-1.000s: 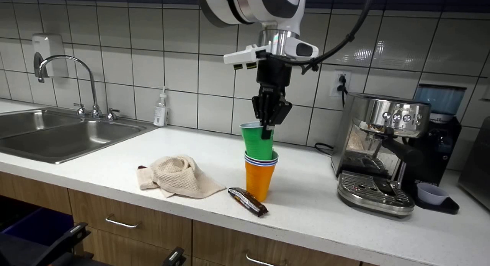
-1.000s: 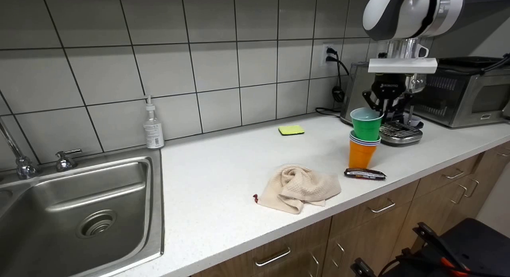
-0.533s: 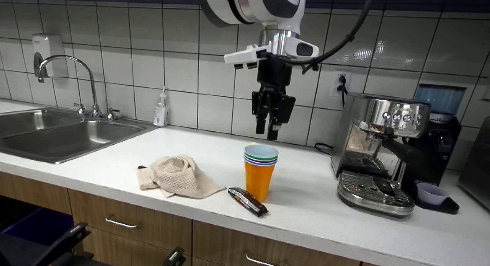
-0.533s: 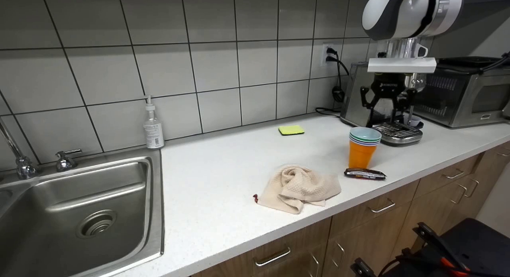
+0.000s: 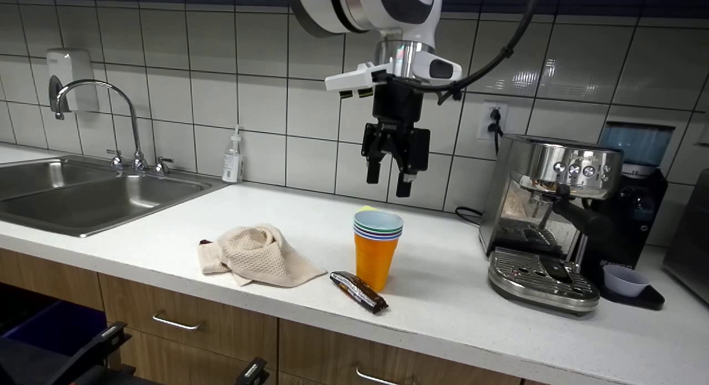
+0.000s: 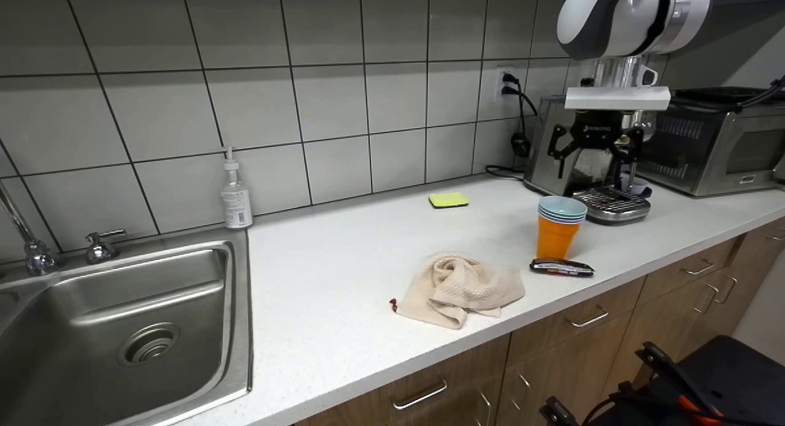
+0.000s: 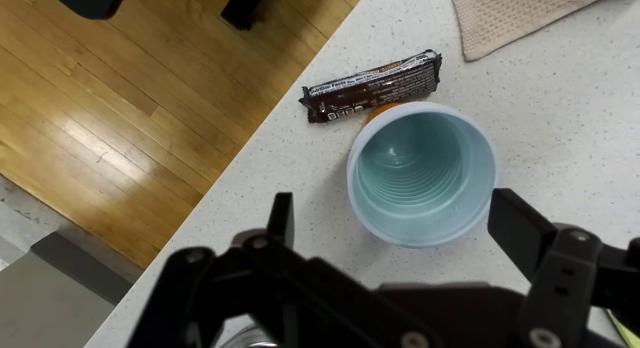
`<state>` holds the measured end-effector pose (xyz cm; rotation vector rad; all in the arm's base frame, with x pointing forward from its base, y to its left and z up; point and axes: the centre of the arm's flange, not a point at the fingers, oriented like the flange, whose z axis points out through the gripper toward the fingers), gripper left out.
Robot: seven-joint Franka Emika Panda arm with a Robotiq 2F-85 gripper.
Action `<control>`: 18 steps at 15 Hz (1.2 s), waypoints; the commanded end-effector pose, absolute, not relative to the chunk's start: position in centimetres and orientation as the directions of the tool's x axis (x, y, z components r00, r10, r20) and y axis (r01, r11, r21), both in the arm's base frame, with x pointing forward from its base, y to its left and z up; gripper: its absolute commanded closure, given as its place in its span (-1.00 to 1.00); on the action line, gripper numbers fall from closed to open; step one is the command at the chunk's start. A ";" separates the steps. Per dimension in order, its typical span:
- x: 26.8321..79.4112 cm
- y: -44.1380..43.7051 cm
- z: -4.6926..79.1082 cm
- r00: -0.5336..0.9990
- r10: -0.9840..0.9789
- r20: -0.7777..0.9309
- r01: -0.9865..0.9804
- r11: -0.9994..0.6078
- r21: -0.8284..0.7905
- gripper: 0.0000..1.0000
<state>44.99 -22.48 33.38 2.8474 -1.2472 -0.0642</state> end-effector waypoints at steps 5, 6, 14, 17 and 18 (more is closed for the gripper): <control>46.0 -20.2 35.5 0.696 -0.718 0.003 -0.718 -0.696 0.024 -1.00; 46.2 -19.6 35.8 0.704 -0.710 0.007 -0.710 -0.704 0.021 -1.00; 48.3 -13.8 38.6 0.784 -0.619 0.051 -0.619 -0.785 -0.001 -1.00; 49.0 -11.0 39.4 0.818 -0.571 0.062 -0.572 -0.820 -0.010 -1.00; 49.2 -10.2 39.6 0.828 -0.557 0.066 -0.557 -0.830 -0.013 -1.00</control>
